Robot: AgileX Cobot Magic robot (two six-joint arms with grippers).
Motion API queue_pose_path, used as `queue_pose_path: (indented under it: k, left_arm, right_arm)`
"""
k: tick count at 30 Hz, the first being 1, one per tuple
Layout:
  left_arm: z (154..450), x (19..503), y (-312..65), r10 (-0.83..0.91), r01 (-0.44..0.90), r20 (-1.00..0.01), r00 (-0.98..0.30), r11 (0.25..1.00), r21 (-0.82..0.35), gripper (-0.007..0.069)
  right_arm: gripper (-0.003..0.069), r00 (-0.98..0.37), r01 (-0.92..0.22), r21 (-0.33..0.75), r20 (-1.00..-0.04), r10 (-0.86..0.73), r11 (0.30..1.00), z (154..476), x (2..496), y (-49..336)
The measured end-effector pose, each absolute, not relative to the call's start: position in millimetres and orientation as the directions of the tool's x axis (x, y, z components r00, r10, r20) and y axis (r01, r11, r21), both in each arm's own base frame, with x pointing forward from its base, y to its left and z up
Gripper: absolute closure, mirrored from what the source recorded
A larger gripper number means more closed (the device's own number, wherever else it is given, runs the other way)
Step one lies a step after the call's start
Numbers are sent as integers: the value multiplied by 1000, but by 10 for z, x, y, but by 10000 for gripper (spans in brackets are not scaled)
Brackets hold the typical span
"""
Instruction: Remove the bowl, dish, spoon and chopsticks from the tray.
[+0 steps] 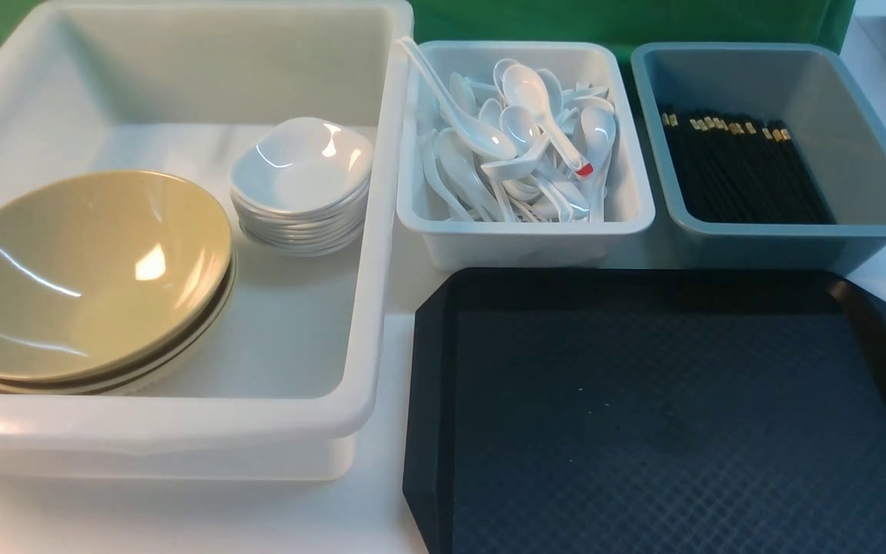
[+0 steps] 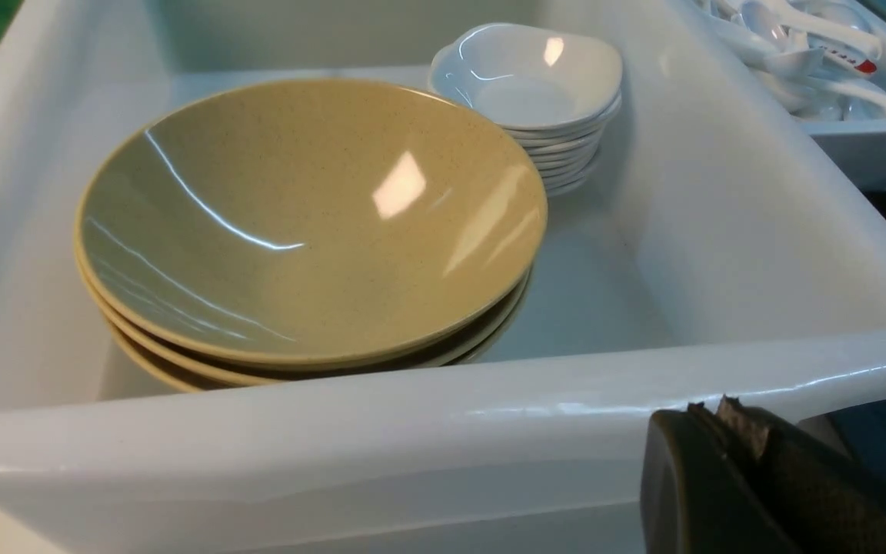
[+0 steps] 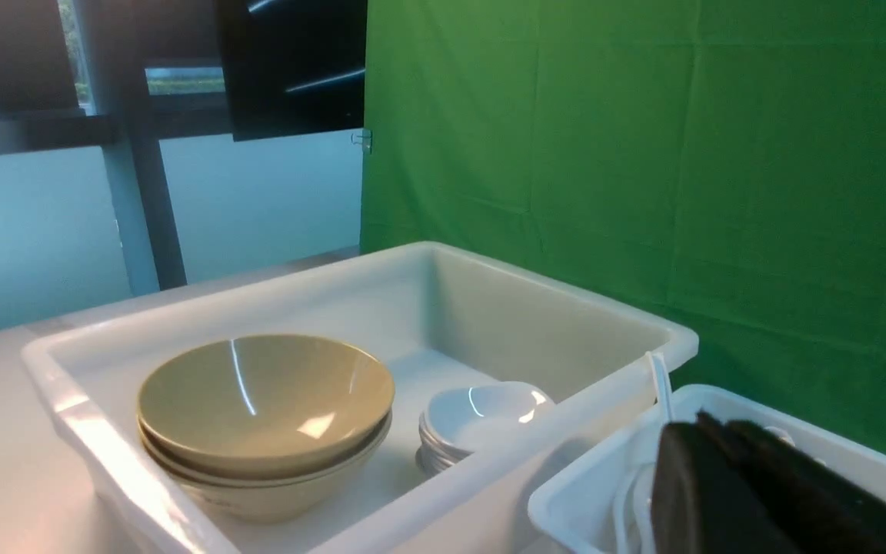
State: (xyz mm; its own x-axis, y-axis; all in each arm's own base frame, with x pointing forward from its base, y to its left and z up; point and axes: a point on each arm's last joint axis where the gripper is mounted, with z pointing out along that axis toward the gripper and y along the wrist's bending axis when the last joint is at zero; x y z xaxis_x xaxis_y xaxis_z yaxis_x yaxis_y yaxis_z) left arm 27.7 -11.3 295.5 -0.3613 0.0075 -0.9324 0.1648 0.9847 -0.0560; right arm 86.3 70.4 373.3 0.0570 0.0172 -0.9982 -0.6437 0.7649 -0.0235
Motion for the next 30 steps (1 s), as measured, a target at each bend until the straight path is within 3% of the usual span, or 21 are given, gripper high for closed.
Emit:
queue_pose_path:
  k: [8,15,22,25,26,30]
  left_arm:
    - [2955,277,-113,7,165,-932,-361,985,-56,636]
    - [2955,277,-113,7,165,-932,-361,985,-56,636]
    - [2955,277,-113,7,165,-932,-361,985,-56,636]
    - [2955,277,-113,7,165,-932,-361,985,-56,636]
    - [2955,277,-113,7,165,-932,-361,985,-56,636]
    - [2955,277,-113,7,165,-932,-361,985,-56,636]
  right_arm:
    - [615,73,-615,-21,-997,31,789,3698,893,688]
    - [615,48,-481,31,-997,61,876,3076,924,514]
    - [615,-6,-232,73,-997,74,970,2222,701,165]
    - [615,-52,-121,89,-995,84,989,2045,646,82]
    - [614,-112,-10,80,-991,78,997,1912,597,10]
    - [614,-180,83,72,-980,86,994,1810,556,-44]
